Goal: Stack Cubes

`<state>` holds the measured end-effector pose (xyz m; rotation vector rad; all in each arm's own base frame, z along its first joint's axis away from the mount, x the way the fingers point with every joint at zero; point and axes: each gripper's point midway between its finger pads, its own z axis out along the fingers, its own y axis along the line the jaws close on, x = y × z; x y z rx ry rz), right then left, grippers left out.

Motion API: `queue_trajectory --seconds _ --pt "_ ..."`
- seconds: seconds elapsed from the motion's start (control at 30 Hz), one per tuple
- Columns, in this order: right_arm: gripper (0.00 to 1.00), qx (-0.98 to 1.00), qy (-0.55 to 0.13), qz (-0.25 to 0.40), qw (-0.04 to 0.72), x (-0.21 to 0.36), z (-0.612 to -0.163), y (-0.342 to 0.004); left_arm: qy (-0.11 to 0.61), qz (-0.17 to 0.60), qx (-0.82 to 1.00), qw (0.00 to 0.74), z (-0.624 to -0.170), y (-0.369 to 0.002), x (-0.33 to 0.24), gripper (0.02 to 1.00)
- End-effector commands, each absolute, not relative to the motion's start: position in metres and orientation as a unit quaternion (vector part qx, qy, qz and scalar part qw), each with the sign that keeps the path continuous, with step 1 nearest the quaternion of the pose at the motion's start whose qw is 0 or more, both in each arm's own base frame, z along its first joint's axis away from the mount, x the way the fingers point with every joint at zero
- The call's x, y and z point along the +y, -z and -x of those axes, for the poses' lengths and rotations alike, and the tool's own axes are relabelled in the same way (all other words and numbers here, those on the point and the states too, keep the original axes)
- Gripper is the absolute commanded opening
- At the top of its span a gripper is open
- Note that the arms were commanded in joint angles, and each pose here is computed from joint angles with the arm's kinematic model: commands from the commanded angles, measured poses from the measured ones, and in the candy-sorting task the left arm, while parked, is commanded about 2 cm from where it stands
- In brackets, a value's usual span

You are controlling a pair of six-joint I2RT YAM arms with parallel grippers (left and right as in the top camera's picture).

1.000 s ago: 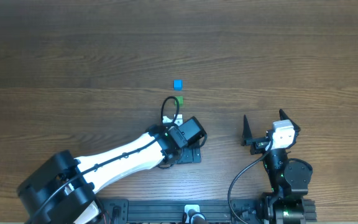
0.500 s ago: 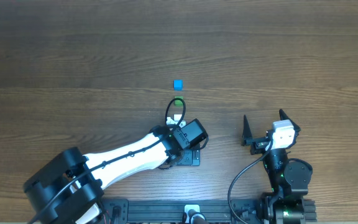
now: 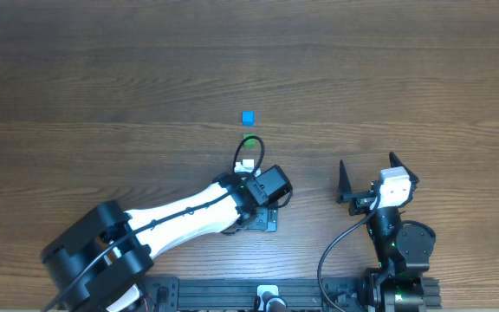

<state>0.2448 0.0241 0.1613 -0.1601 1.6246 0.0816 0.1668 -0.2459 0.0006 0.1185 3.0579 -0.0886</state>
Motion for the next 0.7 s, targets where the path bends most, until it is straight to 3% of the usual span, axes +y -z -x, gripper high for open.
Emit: queue_trajectory --seconds 0.03,0.3,0.7 --pt "0.993 0.725 -0.035 0.071 0.684 0.0234 -0.2446 -0.1596 0.024 -0.052 0.997 0.049 -0.1736 -0.0002 -0.2536 0.974" --pt "0.991 0.725 -0.035 0.071 0.684 0.0234 -0.2446 -0.1598 0.028 -0.051 0.997 0.051 -0.1756 -0.0028 -0.2574 0.906" --pt "0.993 0.725 -0.035 0.071 0.684 0.0234 -0.2446 -0.1596 0.028 -0.050 0.997 0.048 -0.1746 -0.0027 -0.2572 0.610"
